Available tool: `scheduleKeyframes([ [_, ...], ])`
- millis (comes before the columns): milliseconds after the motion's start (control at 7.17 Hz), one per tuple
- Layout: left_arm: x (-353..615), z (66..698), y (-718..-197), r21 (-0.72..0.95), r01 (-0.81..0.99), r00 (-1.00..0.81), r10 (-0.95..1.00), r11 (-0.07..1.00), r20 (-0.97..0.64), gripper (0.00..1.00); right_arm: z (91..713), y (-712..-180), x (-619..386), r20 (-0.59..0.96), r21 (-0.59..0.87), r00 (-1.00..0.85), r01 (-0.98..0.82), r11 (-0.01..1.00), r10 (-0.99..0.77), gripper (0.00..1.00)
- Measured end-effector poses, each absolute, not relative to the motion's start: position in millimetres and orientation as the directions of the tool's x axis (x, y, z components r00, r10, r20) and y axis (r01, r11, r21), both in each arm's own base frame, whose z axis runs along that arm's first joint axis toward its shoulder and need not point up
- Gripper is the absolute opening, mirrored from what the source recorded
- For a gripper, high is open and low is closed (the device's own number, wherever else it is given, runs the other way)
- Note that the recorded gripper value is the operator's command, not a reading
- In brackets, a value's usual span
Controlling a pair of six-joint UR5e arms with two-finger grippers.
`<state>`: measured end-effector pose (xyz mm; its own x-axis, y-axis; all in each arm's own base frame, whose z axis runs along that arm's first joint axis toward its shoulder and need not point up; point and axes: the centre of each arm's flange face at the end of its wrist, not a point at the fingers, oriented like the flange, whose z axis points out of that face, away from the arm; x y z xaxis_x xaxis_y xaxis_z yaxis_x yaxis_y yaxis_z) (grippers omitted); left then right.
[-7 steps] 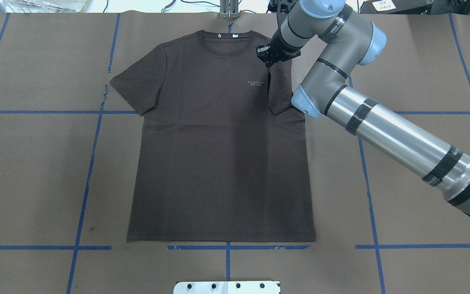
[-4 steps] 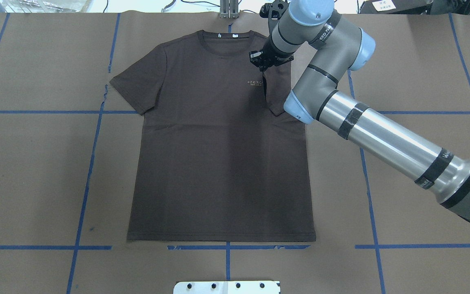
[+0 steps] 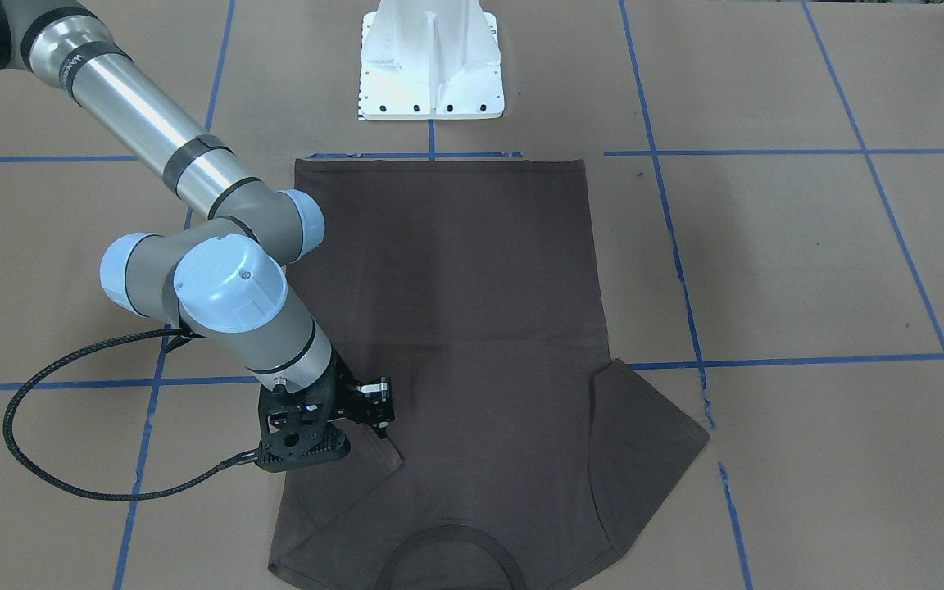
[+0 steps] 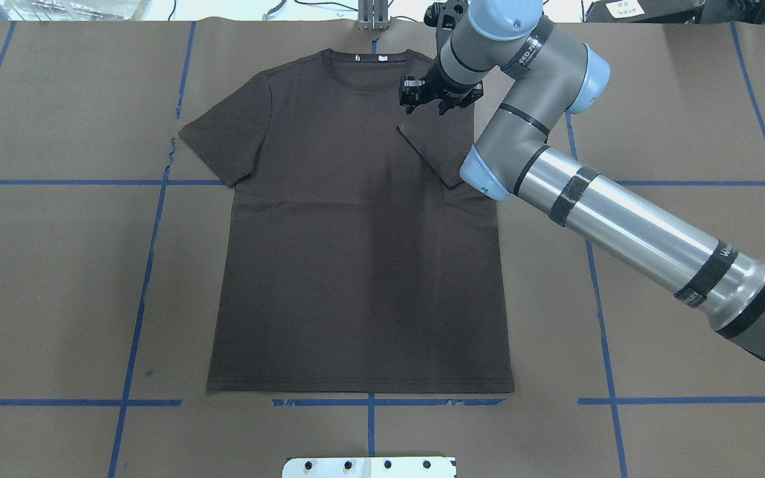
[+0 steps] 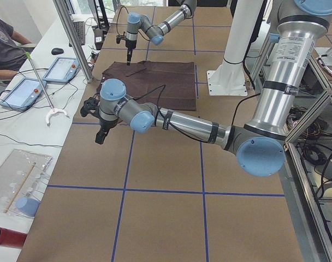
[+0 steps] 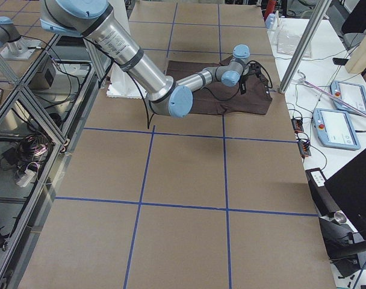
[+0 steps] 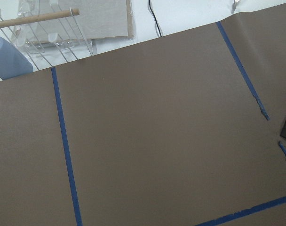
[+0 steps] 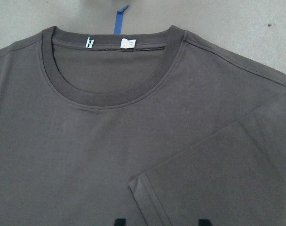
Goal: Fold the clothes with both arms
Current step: 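Grasp the sleeve with the right gripper and fold it inward onto the shirt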
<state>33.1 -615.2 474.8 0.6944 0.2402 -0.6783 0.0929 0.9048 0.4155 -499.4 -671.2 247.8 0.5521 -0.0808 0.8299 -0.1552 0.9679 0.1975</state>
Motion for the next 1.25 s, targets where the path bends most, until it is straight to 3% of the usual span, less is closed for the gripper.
scheduleKeyframes([
  [558,207.4,413.7,-628.5,0.306,0.251,0.662,0.068,0.918,-0.747,1.00,273.2,-661.0,-409.5,0.816,0.021,0.576,-0.109,0.994,0.046,1.00],
  [837,298.4,417.9,-634.2,0.273,0.363,0.635,-0.022,0.891,-0.772,1.00,312.6,-658.1,-365.9,0.810,0.032,0.587,-0.062,0.998,0.010,1.00],
  [1255,379.1,442.4,-633.2,0.286,0.406,0.631,-0.040,0.868,-0.774,1.00,320.4,-660.2,-351.7,0.814,0.027,0.580,-0.053,0.998,0.008,1.00],
])
